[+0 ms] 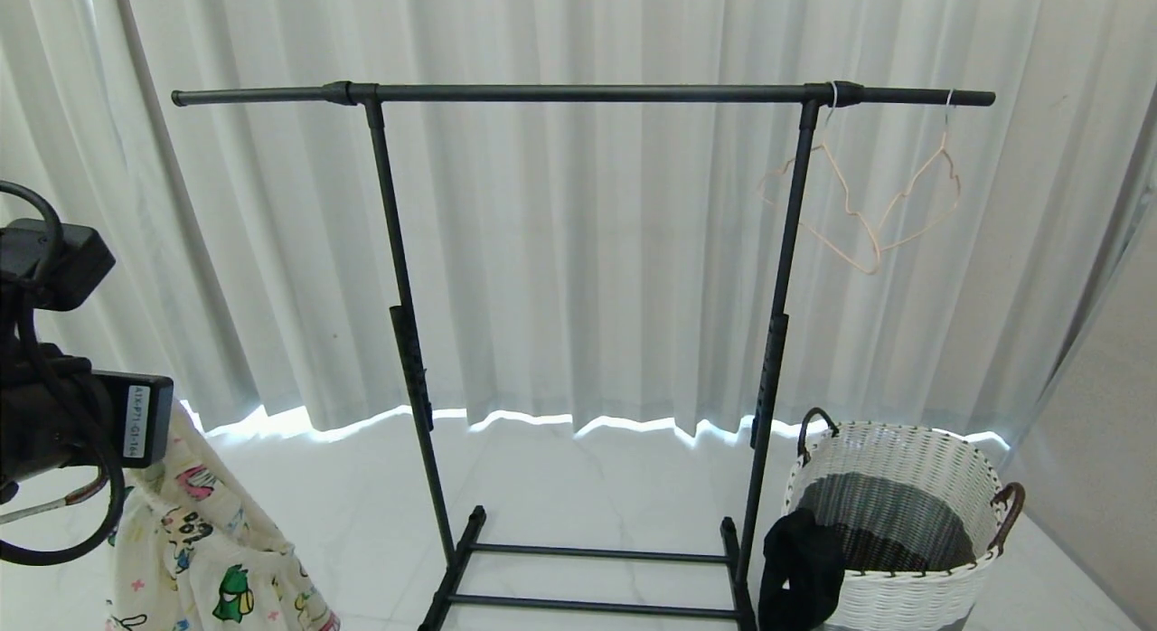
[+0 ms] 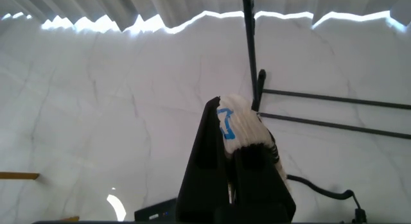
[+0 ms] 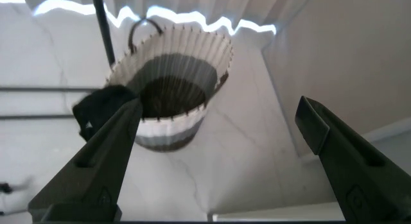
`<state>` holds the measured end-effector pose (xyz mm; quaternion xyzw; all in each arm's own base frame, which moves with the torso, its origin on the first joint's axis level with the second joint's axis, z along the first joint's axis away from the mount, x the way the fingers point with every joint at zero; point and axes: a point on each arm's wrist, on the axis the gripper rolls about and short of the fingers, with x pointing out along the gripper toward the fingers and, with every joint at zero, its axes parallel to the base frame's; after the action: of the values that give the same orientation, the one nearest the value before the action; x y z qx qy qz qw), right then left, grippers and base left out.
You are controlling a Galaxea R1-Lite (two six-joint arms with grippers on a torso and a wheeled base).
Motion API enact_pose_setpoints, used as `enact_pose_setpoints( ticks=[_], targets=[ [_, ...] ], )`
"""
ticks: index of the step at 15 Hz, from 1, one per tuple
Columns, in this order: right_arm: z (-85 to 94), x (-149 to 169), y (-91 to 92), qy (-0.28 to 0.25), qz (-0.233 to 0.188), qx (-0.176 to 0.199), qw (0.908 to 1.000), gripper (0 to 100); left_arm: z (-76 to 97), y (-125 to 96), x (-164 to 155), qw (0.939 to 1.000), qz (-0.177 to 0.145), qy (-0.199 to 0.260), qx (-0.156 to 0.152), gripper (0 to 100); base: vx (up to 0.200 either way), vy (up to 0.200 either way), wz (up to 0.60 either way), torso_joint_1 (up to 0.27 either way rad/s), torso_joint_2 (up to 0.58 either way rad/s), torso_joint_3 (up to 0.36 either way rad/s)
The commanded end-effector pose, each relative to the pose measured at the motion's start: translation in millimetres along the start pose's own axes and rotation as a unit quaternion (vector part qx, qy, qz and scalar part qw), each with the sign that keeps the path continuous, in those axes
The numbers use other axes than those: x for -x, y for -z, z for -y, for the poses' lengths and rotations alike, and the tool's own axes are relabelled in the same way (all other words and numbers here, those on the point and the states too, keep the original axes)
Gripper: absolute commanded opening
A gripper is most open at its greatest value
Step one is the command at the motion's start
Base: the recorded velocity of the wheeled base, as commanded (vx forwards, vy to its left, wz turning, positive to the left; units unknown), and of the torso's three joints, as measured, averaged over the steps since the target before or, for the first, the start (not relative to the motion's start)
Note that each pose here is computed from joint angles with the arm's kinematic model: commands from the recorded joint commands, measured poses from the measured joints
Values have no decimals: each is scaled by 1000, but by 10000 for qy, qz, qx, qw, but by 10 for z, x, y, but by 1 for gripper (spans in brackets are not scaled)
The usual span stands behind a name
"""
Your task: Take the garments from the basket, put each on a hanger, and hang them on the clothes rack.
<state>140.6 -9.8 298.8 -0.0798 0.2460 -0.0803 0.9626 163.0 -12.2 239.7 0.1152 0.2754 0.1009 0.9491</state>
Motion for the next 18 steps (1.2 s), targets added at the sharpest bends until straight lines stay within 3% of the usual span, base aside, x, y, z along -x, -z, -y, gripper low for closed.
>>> enact_pose_setpoints(
  ticks=[1, 8, 18],
  targets=[
    [4, -98, -28, 36, -60, -8, 10000, 100, 2, 2, 4, 10000, 6, 6, -4, 0, 0, 0, 0, 173, -456, -281],
    [22, -110, -129, 84, 185, -53, 9998, 100, 0, -6, 43, 10000, 95, 30, 7, 0, 0, 0, 0, 192, -465, -283],
    [22, -112, -134, 70, 195, -61, 9998, 100, 69, 36, 150, 9992, 255, 296, -126, 0, 0, 0, 0, 213, -483, -266]
  ],
)
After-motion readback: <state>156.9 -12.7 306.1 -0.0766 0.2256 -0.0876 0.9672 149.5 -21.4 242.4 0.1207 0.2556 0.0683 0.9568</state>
